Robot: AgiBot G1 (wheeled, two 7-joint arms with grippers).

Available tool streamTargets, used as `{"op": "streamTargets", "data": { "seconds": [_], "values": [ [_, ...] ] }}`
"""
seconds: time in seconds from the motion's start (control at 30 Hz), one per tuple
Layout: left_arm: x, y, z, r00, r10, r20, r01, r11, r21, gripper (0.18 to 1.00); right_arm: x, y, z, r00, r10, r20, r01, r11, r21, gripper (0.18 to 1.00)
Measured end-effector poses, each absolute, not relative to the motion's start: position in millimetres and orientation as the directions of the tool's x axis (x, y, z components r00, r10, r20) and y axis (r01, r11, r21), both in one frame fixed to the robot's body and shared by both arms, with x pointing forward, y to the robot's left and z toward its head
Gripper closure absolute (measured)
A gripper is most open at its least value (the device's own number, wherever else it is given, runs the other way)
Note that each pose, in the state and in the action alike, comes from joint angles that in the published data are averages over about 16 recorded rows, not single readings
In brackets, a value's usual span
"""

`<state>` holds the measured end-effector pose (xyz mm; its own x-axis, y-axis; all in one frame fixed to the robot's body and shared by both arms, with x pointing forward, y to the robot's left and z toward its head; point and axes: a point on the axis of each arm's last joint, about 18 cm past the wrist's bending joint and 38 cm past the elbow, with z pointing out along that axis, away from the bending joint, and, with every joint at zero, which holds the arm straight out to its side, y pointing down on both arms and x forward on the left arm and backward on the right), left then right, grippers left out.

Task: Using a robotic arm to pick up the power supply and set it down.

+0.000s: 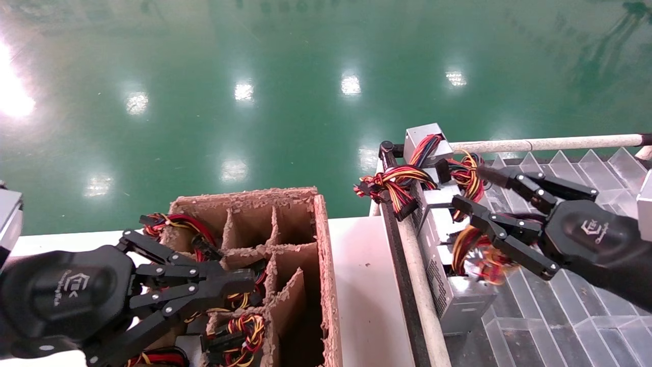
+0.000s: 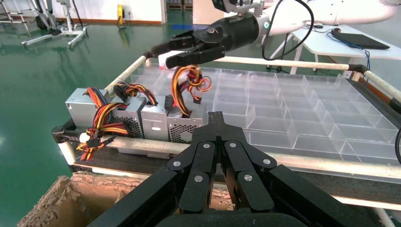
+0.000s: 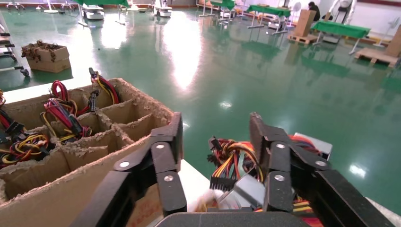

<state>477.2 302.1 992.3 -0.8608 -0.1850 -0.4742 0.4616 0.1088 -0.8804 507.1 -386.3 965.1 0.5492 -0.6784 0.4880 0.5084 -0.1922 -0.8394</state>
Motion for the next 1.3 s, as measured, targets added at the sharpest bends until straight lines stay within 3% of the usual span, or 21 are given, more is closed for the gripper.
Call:
{"op": "streamTargets", "data": {
  "seconds": [0.37,0.77,1.3],
  "values": [
    [477,302,992,-0.861,-0.185,-0.474,0.462,0.109,-0.880,0.993,508,-377,981,0.547,-0.663,0.511,0.556,-0.168,-0.814,0.452],
    [477,302,992,-0.861,-0.185,-0.474,0.462,0.109,-0.880,0.993,504,-361,991,0.591,-0.611,0.527,0.589,-0.119,-0.799,0.251],
    [477,302,992,-0.861,-0.185,-0.474,0.462,0.109,-0.880,0.991,495,-340,995,0.686,-0.495,0.533,0.576,-0.076,-0.814,0.180]
  ]
}}
